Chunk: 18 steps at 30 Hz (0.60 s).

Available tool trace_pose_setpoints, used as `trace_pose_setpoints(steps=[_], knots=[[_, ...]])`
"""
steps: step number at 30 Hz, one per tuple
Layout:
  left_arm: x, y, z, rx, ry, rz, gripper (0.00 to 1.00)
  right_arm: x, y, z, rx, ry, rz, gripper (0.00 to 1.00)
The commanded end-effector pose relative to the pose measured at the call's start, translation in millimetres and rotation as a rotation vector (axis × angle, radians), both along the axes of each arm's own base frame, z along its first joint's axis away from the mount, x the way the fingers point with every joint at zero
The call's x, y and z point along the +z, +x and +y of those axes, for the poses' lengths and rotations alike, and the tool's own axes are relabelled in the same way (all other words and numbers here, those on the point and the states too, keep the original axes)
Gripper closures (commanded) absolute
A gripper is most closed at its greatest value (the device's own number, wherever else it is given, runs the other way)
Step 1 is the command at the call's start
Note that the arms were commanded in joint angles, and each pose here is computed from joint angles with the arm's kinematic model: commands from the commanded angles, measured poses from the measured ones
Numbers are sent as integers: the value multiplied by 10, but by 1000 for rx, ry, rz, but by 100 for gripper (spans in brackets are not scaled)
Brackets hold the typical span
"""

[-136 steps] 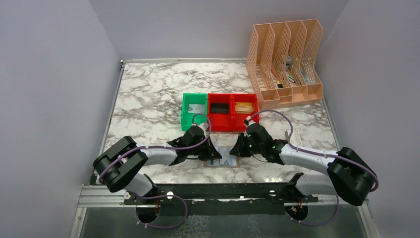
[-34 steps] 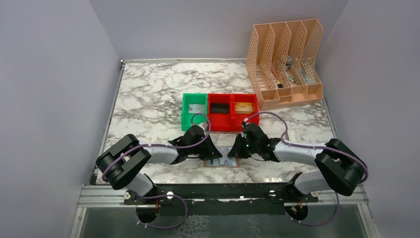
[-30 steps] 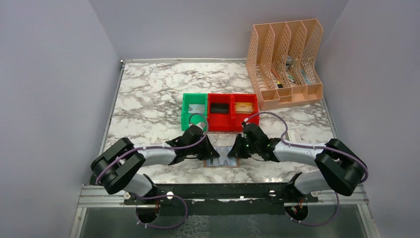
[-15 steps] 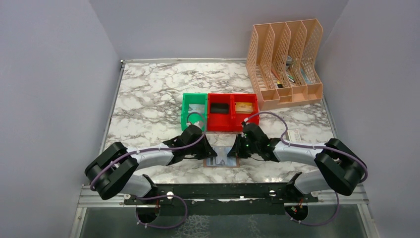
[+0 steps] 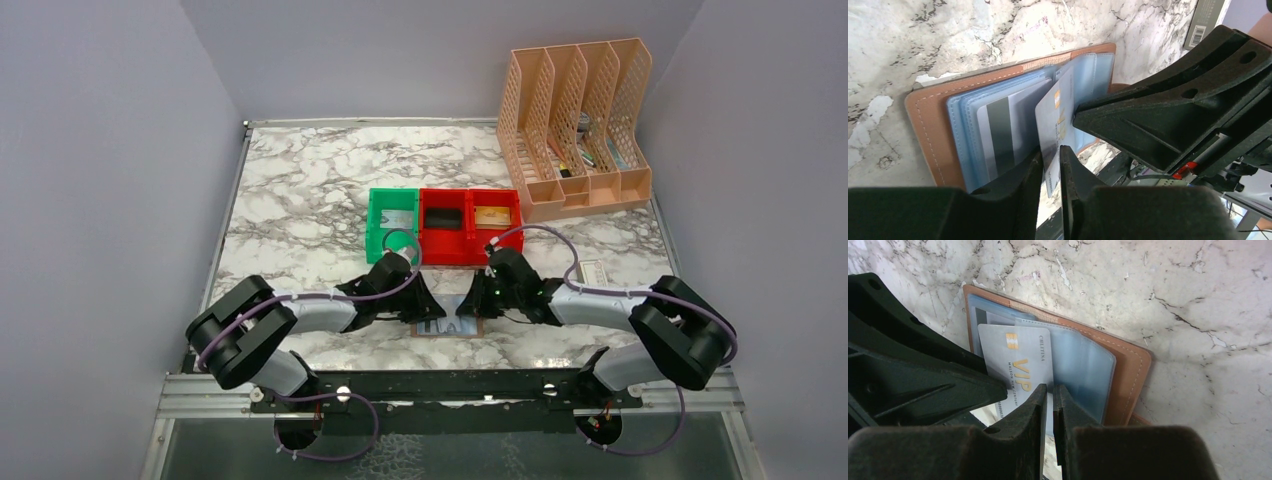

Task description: Take the credit cards out of the card holder

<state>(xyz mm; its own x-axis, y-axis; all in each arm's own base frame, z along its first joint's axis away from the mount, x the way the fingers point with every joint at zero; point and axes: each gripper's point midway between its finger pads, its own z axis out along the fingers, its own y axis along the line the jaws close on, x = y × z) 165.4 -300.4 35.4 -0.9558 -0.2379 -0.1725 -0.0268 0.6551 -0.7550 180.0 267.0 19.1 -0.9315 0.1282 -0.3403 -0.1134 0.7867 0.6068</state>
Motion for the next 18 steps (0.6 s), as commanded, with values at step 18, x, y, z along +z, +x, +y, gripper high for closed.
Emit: trace_pose_setpoints(steps=[18], knots=[[584, 214, 637, 92, 222, -222, 100, 637, 235, -173, -71, 5, -228, 70]])
